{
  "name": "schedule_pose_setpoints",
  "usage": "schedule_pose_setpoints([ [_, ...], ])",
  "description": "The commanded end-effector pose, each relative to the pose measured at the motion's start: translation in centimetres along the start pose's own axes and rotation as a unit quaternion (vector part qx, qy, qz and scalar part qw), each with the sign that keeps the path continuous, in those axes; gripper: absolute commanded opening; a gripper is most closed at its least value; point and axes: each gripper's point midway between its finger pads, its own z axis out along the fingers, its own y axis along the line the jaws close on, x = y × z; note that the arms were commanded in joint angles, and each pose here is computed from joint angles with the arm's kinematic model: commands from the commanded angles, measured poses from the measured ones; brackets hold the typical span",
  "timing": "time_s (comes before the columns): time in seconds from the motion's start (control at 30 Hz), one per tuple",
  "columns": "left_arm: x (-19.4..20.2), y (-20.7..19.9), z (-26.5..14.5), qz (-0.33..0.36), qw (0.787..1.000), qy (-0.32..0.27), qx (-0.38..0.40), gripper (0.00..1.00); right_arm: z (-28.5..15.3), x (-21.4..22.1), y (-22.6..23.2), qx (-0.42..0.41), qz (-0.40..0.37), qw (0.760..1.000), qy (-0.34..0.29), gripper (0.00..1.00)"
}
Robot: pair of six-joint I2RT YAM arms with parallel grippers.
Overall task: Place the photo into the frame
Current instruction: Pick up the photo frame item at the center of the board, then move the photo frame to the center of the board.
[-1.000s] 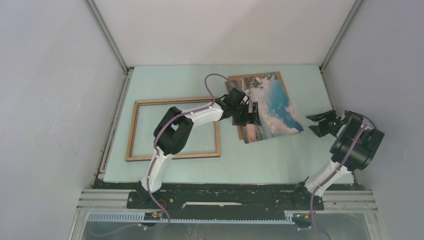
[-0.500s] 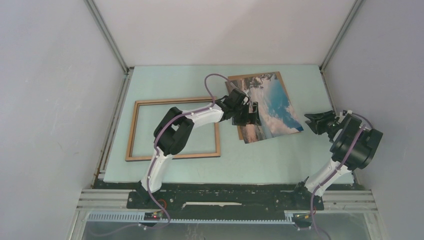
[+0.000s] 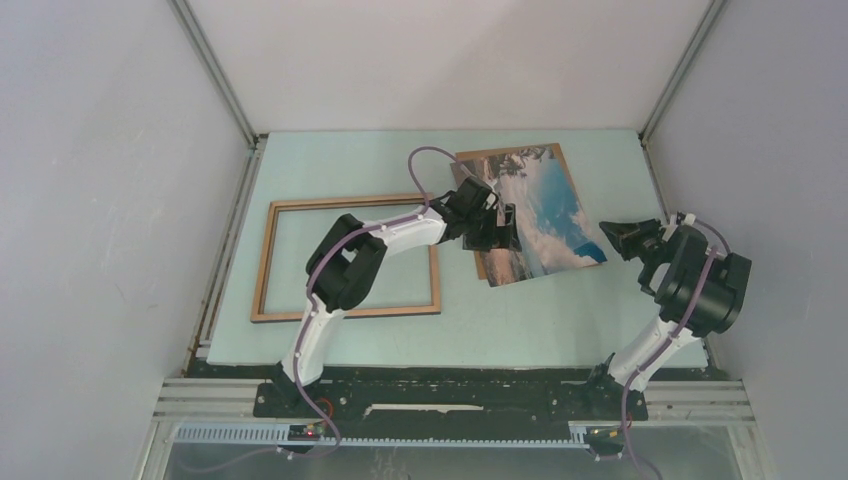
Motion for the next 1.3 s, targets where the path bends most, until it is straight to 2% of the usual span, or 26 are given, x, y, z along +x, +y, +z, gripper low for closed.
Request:
schedule_pose_setpoints([
  [0.0,-0.8,-1.0,-3.5,0.024,1.000,-0.017,-0.010,1.00,-0.4,-1.6,4.2,-0.081,-0.034,0.995,-0.038,0.02],
  [0.13,-1.8,-3.6,-8.2,0.038,0.998,-0.047,0.014,1.00,-1.4,-1.8,5.9,-0.066,-0.044,0.996,-0.030,0.00],
  [0.3,-3.0,-6.7,-16.8,0.074,0.990,-0.111,0.035,1.00,-3.4,-2.2,9.0,0.000,-0.101,0.995,-0.026,0.00],
  [0.4,-3.7,-6.1,-21.6,0.090,0.984,-0.155,0.001,1.00,-5.2,-2.1,12.8,0.017,-0.153,0.987,-0.036,0.00],
  [0.5,-4.9,-3.3,-26.4,0.076,0.972,-0.211,-0.065,1.00,-6.6,-0.3,17.3,0.020,-0.192,0.981,-0.026,0.00],
  [0.67,-6.3,0.6,-35.8,0.028,0.936,-0.332,-0.115,1.00,-8.5,4.8,26.6,-0.026,-0.284,0.958,0.006,0.00],
  [0.8,-5.9,0.4,-42.9,0.039,0.899,-0.415,-0.132,1.00,-9.7,10.6,33.9,-0.098,-0.333,0.936,0.057,0.00],
  [0.93,-5.0,-0.2,-48.0,0.038,0.871,-0.472,-0.130,1.00,-11.2,17.6,39.9,-0.164,-0.370,0.905,0.129,0.00],
  [1.03,-4.1,-0.5,-50.9,0.037,0.853,-0.505,-0.123,1.00,-12.5,22.4,43.4,-0.217,-0.369,0.884,0.187,0.00],
  [1.13,-3.6,-0.5,-52.9,0.036,0.839,-0.527,-0.128,1.00,-14.0,25.2,46.3,-0.270,-0.349,0.870,0.222,0.00],
  [1.27,-3.1,-0.7,-55.0,0.038,0.824,-0.552,-0.124,1.00,-12.8,28.0,46.0,-0.286,-0.299,0.864,0.286,0.00],
])
